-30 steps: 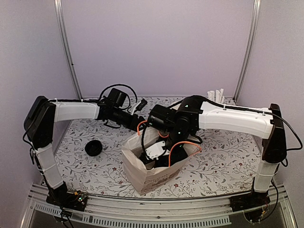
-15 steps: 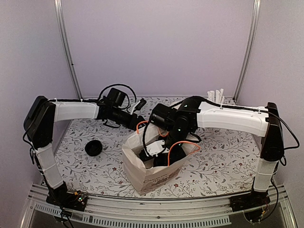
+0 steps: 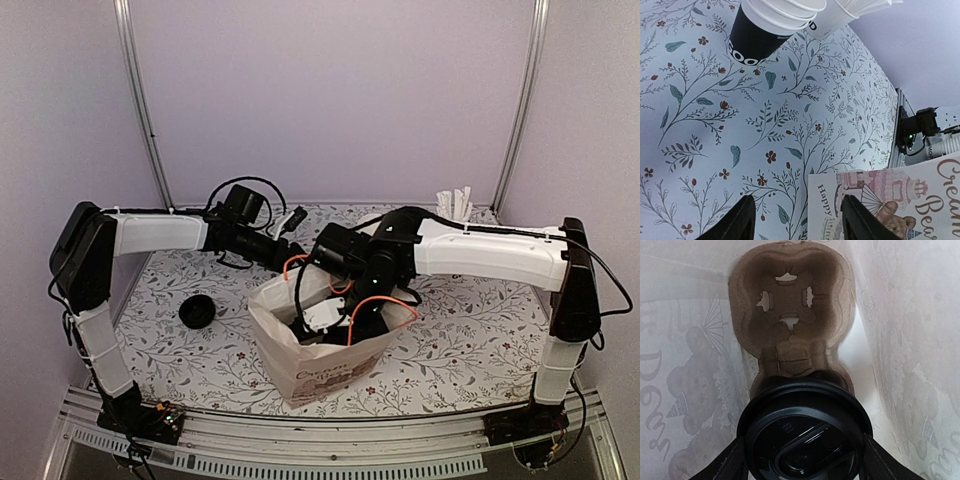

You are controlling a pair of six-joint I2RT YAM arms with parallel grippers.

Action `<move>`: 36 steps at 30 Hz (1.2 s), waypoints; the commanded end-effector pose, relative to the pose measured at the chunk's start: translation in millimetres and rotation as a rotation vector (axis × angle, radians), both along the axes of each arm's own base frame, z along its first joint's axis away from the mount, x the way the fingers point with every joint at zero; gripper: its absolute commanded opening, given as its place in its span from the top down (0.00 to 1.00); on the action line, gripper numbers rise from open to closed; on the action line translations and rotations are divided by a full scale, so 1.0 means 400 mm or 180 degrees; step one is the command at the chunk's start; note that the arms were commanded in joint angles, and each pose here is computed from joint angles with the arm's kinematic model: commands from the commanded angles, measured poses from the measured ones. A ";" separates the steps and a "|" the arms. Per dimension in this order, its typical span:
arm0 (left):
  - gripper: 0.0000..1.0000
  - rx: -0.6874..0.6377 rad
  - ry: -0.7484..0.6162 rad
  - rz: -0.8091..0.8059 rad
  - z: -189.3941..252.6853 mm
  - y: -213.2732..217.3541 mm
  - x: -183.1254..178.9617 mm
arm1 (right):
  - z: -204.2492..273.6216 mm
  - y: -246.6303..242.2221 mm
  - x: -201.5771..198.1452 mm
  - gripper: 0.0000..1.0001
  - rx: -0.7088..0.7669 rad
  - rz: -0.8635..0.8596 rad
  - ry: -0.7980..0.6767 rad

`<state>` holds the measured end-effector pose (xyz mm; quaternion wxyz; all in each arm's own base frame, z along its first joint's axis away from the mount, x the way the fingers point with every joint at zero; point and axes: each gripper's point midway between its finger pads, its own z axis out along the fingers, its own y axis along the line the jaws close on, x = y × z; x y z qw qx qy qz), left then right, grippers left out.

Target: Pack the takeout coffee

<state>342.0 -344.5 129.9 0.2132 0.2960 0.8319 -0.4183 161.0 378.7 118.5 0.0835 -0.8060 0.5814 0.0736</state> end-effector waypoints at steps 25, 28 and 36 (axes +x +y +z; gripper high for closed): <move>0.38 -0.0101 -0.0133 0.0075 0.054 0.023 0.015 | -0.084 -0.066 0.027 0.50 -0.0665 -0.0284 -0.0008; 0.38 -0.0093 -0.0167 0.0073 0.057 0.025 0.016 | -0.050 -0.056 0.036 0.43 -0.0556 -0.0294 -0.0084; 0.39 -0.0074 -0.0257 0.0043 0.086 0.039 0.024 | 0.057 -0.007 0.060 0.20 -0.0170 -0.0392 -0.0236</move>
